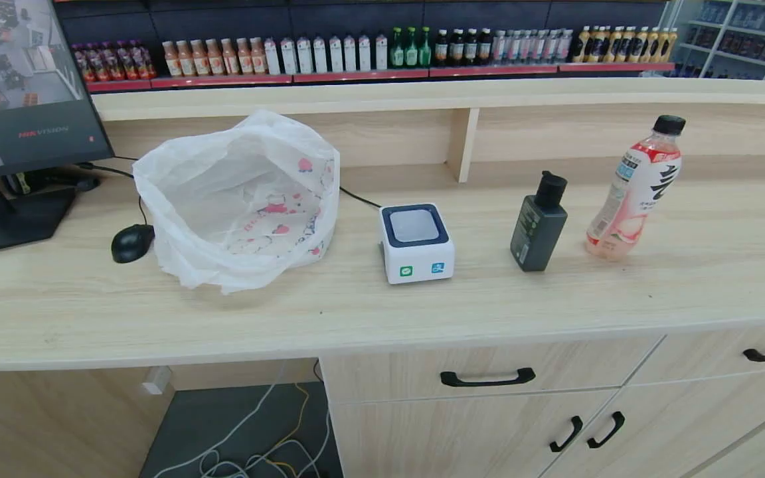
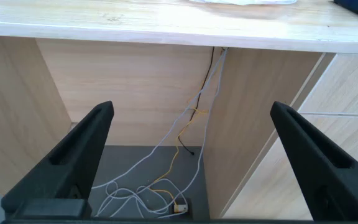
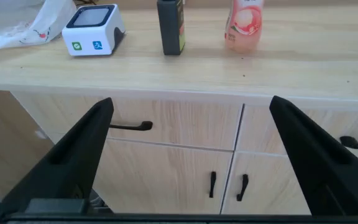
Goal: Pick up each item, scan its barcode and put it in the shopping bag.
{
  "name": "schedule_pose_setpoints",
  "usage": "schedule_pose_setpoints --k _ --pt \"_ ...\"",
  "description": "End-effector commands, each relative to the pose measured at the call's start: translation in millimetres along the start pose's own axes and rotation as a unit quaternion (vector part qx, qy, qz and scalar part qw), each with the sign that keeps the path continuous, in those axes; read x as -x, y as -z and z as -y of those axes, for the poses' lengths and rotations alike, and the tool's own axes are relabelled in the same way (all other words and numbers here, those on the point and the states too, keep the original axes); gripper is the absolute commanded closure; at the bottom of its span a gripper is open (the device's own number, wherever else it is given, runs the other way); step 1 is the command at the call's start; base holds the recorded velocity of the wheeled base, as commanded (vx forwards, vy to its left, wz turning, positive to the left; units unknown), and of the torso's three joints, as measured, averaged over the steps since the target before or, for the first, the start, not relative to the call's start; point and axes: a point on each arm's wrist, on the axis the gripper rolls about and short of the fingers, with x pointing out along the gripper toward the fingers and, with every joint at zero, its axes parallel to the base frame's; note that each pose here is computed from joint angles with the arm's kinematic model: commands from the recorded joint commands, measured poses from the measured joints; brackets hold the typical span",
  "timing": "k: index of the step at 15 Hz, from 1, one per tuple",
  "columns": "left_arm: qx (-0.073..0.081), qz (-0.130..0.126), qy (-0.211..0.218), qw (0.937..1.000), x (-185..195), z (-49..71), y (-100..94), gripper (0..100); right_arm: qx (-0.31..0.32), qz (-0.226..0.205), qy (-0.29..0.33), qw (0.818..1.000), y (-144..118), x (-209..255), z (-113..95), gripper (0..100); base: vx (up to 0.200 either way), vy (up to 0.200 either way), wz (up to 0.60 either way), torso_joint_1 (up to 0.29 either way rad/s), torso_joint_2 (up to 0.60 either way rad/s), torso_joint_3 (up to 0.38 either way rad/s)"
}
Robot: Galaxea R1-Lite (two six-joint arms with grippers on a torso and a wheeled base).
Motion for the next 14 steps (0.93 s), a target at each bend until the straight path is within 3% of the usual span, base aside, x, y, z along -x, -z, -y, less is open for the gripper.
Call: schedule_pose_setpoints --k 1,5,14 --pt "0.000 0.000 0.000 1.0000 0.0 0.0 0.0 0 -0.002 -0.055 -0.017 0.998 2.3 -34.4 1.2 0 0.000 0.000 0.00 0.000 0.00 0.000" --pt "0.000 0.000 0.000 1.0000 0.0 0.0 0.0 0 0.008 -0.053 -0.051 0.997 -4.7 -73.7 -3.4 0 0.000 0.000 0.00 0.000 0.00 0.000" --pt "0.000 0.000 0.000 1.0000 0.0 0.0 0.0 0 0.015 -0.053 -0.065 0.996 -13.8 -147.3 -8.4 0 0.000 0.000 0.00 0.000 0.00 0.000"
